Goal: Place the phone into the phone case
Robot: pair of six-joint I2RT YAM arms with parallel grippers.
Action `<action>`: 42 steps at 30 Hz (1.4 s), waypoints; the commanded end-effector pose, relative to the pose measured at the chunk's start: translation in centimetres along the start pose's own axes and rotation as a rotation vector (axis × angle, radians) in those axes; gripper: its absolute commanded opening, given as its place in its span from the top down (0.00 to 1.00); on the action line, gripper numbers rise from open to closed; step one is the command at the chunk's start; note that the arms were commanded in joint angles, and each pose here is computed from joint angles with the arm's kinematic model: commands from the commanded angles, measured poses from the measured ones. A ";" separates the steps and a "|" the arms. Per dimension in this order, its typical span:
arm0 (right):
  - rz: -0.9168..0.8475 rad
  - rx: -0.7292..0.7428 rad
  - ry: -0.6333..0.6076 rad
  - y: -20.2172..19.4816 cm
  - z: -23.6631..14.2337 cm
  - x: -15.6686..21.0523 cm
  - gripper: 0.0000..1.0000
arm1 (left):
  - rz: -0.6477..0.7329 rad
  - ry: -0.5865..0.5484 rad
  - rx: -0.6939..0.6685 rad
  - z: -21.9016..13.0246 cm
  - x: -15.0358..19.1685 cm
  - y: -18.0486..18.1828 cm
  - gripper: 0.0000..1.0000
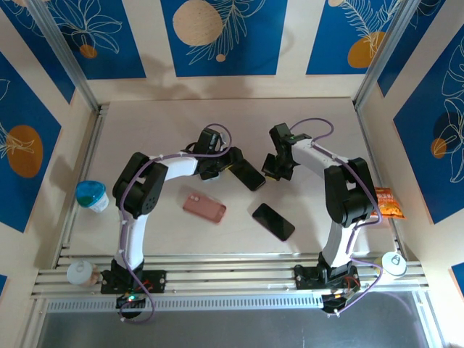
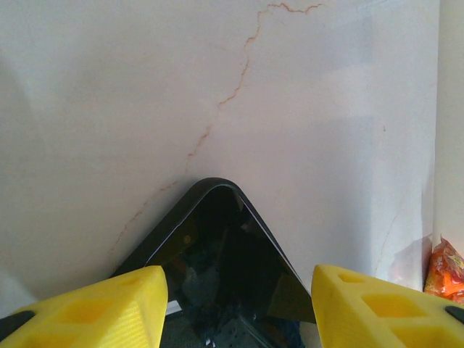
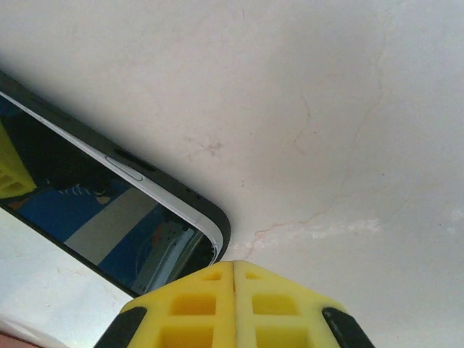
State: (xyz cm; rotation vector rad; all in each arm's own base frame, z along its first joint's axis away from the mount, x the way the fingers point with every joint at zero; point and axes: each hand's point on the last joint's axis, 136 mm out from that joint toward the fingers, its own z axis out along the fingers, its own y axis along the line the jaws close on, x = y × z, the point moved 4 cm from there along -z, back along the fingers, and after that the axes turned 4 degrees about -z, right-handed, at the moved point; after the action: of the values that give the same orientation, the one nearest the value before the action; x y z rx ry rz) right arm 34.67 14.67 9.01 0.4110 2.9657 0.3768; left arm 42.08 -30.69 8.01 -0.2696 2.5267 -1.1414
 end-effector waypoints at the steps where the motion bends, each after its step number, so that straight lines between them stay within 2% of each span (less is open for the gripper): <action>1: -0.013 -0.027 0.043 0.4 0.1 0.7 1.00 | -0.016 0.012 -0.102 0.7 0.4 3.1 0.43; 34: -0.014 -0.004 0.094 0.9 3.1 0.4 1.00 | -0.034 0.015 -0.090 0.7 0.6 3.4 0.43; 42: -0.029 -0.025 0.038 1.8 0.9 -0.5 1.00 | -0.036 0.014 -0.090 0.7 0.7 3.4 0.43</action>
State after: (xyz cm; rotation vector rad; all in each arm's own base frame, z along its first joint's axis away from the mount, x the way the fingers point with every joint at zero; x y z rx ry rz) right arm 34.84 15.58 7.18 0.4114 3.0385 0.3895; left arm 42.08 -30.70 7.99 -0.2694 2.5246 -1.1433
